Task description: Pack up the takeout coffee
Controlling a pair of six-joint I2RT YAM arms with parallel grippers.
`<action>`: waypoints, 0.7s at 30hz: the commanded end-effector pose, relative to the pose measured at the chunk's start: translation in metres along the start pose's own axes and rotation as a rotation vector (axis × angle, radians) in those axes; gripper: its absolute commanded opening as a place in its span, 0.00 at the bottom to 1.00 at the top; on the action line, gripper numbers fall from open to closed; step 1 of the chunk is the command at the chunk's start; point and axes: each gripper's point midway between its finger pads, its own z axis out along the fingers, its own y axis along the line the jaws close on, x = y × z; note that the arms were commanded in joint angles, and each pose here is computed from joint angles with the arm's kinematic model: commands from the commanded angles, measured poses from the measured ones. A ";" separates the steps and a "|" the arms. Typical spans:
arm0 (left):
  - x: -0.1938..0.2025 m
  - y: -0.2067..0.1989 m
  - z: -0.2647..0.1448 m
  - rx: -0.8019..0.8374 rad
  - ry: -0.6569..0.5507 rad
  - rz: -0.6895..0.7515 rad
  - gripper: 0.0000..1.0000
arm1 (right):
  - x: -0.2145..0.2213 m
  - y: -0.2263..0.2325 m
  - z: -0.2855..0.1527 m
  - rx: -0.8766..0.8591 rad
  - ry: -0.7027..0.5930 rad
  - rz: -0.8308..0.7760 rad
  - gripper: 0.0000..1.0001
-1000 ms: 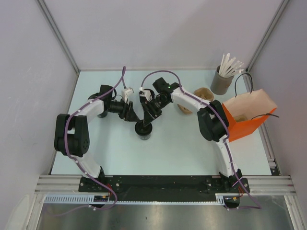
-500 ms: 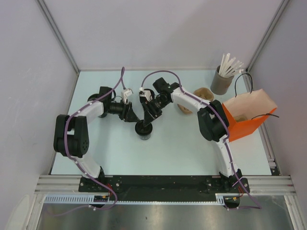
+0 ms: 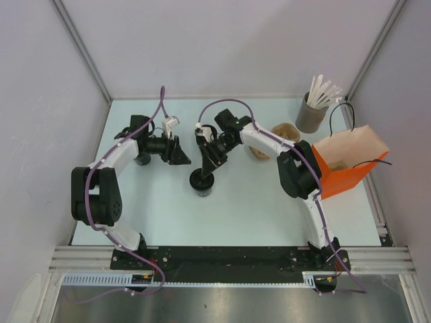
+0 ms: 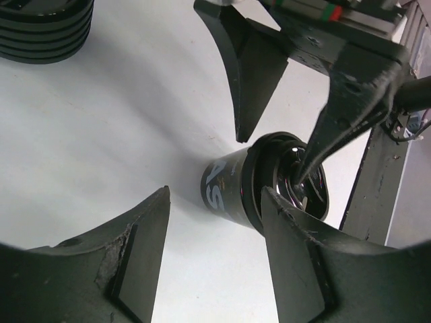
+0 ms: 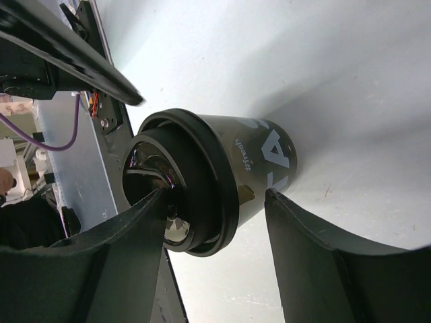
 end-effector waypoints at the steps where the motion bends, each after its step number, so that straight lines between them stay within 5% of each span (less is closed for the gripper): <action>1: 0.007 -0.015 -0.014 0.053 -0.019 0.040 0.61 | 0.001 -0.014 0.003 0.068 0.015 -0.046 0.63; 8: 0.041 -0.028 -0.014 0.134 0.017 0.002 0.58 | 0.000 -0.013 0.002 0.069 0.012 -0.045 0.64; 21: 0.045 -0.026 -0.005 0.155 0.029 -0.023 0.58 | 0.001 -0.013 0.005 0.072 0.017 -0.047 0.64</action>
